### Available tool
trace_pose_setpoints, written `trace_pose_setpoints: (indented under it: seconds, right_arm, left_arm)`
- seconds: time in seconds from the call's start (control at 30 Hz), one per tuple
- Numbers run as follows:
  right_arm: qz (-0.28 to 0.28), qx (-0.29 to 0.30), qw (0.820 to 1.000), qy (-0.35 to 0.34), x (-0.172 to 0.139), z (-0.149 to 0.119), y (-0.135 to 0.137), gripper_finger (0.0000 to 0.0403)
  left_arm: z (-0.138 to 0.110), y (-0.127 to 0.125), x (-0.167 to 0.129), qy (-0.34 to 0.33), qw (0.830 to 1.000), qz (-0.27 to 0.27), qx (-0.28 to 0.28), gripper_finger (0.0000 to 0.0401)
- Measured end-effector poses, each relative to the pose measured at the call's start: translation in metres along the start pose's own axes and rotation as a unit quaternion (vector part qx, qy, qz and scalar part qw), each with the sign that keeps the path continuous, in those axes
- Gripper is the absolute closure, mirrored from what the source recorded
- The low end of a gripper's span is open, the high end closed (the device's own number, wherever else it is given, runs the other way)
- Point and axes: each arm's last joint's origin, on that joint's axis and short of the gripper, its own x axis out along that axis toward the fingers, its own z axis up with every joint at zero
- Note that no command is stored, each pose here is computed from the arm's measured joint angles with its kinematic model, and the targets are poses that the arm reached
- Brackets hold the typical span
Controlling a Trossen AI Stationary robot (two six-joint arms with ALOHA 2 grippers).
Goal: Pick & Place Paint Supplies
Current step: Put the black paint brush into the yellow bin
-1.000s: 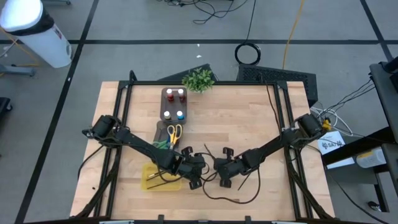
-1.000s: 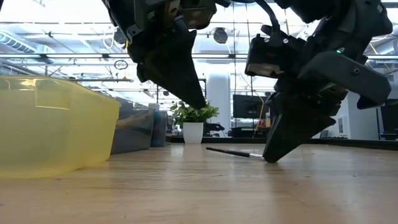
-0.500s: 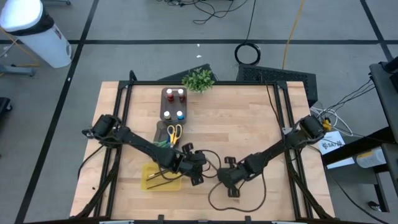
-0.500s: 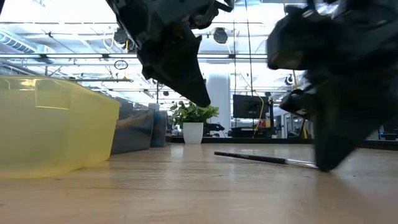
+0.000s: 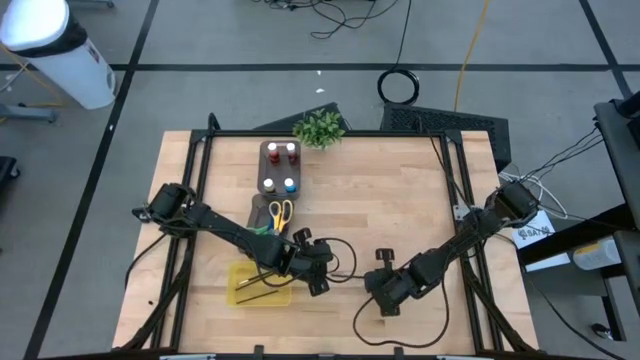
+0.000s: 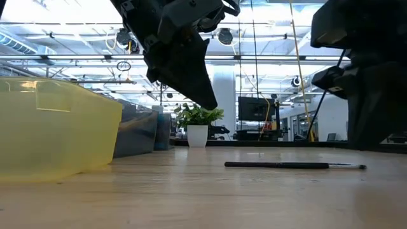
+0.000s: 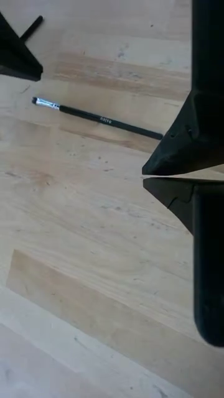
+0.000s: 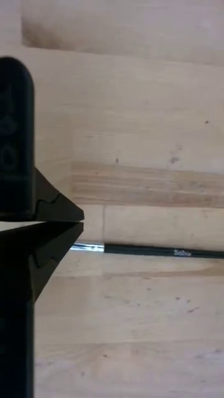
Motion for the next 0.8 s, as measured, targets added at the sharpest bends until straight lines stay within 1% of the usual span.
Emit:
trace_pose_setpoints:
  seconds: [0.07,0.2,0.33,0.43,0.5,0.63,0.8]
  right_arm:
    - [-0.001,0.000,1.000,-0.002,0.000,0.000,0.000,0.0403]
    - [-0.022,0.000,1.000,0.009,0.001,-0.002,-0.003,0.0403]
    - [-0.033,0.019,0.999,0.022,0.004,-0.006,-0.009,0.0403]
    - [-0.034,0.023,0.999,0.024,0.009,-0.011,-0.013,0.0403]
    - [-0.032,0.025,0.999,0.023,0.012,-0.014,-0.015,0.0403]
    - [-0.005,0.035,0.999,0.024,0.016,-0.018,-0.018,0.0403]
    - [-0.005,0.038,0.999,0.024,0.018,-0.022,-0.020,0.0403]
  left_arm:
    - [0.000,0.000,0.000,0.000,1.000,0.000,0.000,0.0371]
    - [0.000,0.000,0.000,0.000,1.000,0.000,0.000,0.0371]
    - [0.000,0.000,0.000,0.000,1.000,0.000,0.000,0.0371]
    - [0.000,0.000,0.000,0.000,1.000,0.000,0.000,0.0370]
    - [0.000,0.000,0.000,0.000,1.000,0.000,0.000,0.0370]
    - [0.000,0.000,0.000,0.000,1.000,0.000,0.000,0.0370]
    - [0.000,0.000,0.000,0.000,1.000,0.000,0.000,0.0370]
